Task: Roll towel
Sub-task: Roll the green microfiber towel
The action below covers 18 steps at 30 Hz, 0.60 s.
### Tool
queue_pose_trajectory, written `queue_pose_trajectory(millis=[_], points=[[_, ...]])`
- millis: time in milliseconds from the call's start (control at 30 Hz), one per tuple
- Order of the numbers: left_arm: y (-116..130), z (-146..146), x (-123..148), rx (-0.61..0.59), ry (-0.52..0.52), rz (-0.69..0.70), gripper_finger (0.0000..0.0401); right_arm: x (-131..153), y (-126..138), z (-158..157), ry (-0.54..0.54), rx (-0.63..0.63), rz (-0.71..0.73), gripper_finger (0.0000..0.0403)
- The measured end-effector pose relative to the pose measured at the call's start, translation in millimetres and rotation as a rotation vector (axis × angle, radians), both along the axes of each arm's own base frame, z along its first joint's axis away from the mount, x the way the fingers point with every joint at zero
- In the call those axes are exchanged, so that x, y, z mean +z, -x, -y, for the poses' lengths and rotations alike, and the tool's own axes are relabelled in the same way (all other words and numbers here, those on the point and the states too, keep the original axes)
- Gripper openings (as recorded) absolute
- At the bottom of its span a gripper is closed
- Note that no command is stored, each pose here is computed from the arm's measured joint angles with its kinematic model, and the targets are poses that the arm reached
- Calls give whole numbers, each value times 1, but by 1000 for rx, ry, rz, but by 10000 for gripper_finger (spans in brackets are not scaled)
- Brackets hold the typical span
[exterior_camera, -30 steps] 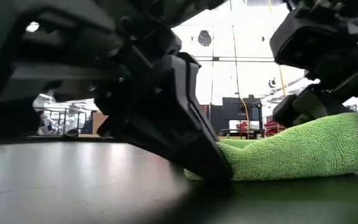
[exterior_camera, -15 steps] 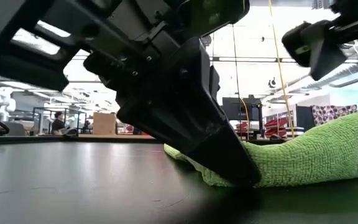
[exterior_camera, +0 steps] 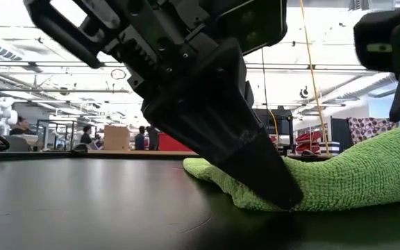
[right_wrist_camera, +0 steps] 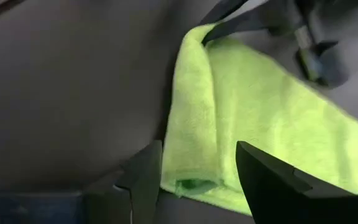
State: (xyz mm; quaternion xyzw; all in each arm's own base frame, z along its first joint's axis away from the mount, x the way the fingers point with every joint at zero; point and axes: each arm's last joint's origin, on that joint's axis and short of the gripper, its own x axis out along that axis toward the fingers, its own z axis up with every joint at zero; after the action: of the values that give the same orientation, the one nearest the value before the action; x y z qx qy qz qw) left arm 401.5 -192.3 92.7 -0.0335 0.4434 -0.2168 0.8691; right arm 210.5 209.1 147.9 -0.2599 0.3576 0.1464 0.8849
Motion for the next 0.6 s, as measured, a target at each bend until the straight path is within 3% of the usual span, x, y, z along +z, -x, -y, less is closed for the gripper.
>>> queue_pose_trajectory(millis=[600], points=[[-10,-14,3,5,150,-29,5,-32,6,-20,155,17,16,196]])
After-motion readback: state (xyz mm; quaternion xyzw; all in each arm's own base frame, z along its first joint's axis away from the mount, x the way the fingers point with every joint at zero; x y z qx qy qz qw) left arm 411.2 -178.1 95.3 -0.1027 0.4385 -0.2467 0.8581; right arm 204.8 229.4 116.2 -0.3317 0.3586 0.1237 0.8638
